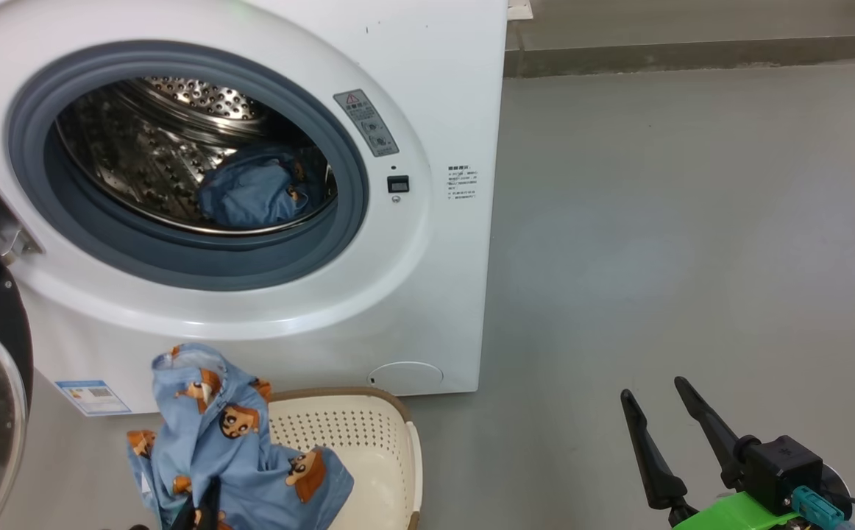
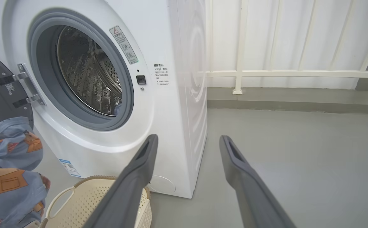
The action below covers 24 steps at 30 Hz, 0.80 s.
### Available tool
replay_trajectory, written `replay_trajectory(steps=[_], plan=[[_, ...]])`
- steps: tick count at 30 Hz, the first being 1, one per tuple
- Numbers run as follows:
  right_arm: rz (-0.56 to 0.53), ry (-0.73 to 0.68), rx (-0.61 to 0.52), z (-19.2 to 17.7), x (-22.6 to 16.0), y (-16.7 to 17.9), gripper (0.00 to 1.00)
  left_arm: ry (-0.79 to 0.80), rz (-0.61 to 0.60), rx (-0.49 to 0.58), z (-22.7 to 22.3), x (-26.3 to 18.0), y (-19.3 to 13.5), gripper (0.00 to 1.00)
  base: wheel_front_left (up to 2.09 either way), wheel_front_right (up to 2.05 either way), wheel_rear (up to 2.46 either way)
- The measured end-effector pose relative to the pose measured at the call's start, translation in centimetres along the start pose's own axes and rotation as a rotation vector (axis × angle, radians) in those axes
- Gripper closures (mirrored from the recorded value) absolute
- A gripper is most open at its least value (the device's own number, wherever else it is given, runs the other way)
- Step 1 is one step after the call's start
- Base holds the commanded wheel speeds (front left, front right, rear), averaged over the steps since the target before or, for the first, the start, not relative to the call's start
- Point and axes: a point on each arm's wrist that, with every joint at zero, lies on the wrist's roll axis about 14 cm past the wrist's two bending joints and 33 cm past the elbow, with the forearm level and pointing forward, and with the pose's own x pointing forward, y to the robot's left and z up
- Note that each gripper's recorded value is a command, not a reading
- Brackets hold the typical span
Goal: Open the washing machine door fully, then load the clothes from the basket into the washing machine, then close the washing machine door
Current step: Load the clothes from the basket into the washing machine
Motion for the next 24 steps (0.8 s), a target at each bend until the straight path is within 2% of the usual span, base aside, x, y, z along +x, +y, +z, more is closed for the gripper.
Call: replay_trajectory(steps=[17, 24], plan=[[0.003, 0.015, 0.004, -0.6, 0.3, 0.0, 0.0, 0.002, 0.002, -0.008, -0.1, 0.1, -0.1, 1.0, 0.0, 0.0, 0.0], [-0.004, 0.054, 0.011, -2.0, 0.7, -0.3, 0.0, -0.024, 0.019, -0.009, 0.9, 1.8, 0.5, 1.0, 0.0, 0.0, 0.0]])
